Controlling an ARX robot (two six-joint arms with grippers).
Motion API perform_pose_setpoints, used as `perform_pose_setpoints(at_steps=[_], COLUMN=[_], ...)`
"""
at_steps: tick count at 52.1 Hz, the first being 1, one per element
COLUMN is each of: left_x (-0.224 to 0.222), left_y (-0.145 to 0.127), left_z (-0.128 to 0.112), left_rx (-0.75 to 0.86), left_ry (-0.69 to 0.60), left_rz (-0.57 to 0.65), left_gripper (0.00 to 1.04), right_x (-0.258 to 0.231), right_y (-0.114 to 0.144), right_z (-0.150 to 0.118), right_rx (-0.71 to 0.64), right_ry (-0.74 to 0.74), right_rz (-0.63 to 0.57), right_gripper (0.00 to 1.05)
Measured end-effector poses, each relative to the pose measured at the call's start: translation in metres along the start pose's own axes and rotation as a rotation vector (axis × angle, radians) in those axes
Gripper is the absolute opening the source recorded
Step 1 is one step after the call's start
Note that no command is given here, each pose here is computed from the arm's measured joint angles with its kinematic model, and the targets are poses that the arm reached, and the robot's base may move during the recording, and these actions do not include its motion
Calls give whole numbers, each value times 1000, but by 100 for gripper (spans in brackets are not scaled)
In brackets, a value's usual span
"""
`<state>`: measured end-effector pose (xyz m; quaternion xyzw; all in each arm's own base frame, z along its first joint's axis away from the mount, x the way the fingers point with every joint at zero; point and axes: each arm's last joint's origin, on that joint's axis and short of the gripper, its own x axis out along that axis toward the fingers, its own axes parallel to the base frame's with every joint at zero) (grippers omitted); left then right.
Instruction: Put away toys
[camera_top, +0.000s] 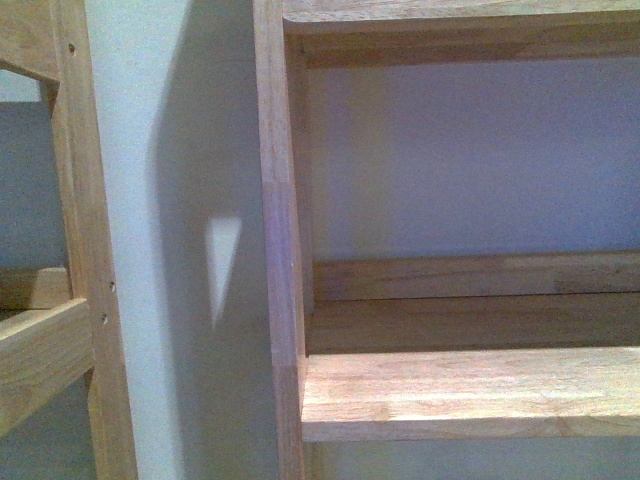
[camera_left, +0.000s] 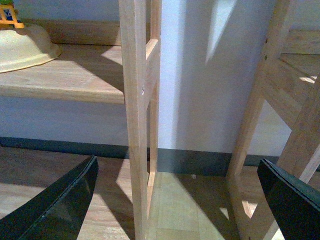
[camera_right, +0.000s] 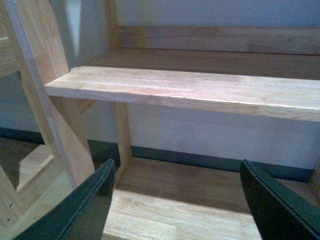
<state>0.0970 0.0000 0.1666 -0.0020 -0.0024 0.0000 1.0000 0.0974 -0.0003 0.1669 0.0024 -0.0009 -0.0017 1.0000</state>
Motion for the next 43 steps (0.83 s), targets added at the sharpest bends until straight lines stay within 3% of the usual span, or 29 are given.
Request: perform_pose_setpoints(at_steps=[6, 43], left_x=[0, 0], left_y=[0, 0], left_z=[0, 0], left_rx=[0, 0], left_ry=[0, 0], left_rz=[0, 0], left_gripper=[99, 99], right_x=[0, 0], right_y=[0, 0], right_z=[0, 0], right_rx=[3, -2], right_ry=[0, 0], right_rz=[0, 0], right_gripper=[104, 104])
